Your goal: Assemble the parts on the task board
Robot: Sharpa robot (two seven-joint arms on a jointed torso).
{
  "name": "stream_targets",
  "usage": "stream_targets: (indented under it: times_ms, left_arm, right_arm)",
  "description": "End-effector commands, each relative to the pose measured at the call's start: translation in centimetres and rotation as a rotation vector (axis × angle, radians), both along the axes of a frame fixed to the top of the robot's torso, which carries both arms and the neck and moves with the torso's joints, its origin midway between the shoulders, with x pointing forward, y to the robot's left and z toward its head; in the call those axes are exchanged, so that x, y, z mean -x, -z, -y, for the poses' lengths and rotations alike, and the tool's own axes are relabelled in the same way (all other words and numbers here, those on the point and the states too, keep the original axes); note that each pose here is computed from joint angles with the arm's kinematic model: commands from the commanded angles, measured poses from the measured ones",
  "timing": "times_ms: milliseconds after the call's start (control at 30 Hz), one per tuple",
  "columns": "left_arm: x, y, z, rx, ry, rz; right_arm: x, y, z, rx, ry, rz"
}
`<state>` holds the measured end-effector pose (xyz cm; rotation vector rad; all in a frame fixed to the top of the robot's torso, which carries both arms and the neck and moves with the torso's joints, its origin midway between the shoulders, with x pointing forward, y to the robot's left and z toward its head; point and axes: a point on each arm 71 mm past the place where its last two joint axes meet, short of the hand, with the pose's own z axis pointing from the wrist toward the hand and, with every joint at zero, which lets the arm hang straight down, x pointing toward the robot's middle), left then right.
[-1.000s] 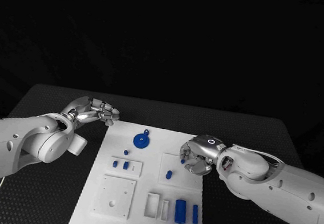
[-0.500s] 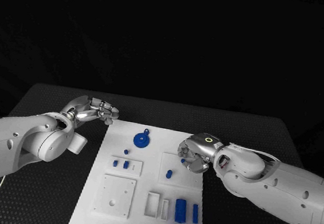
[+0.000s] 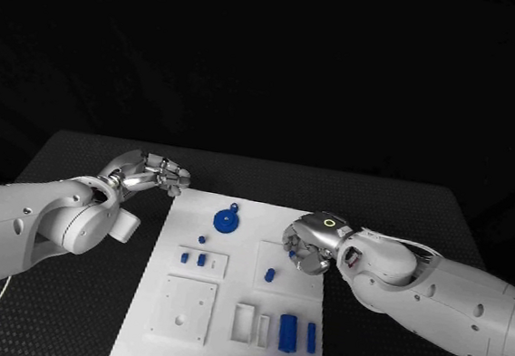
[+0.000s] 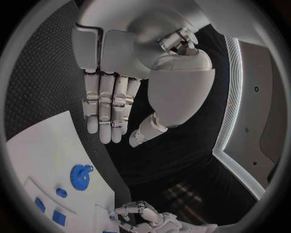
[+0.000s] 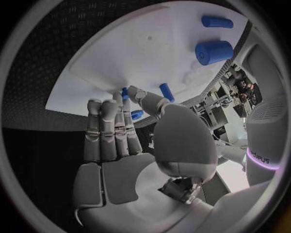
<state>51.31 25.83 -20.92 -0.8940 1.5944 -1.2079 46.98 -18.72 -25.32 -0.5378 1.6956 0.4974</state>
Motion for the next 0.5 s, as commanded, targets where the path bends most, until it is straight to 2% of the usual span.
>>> stream_targets:
  times_ms: [33, 267, 500]
  left_arm:
    - [0.01, -0.08, 0.21, 0.015, 0.014, -0.004]
    - [0.00, -0.05, 0.27, 0.015, 0.016, -0.007]
    - [-0.01, -0.05, 0.23, 0.015, 0.015, -0.007]
  right_arm:
    - [0.41, 1.21, 0.06, 0.062, -0.007, -0.032]
    - [0.67, 1.50, -0.09, 0.098, -0.019, -0.019]
    - [0.97, 1.45, -0.18, 0.116, -0.023, 0.024]
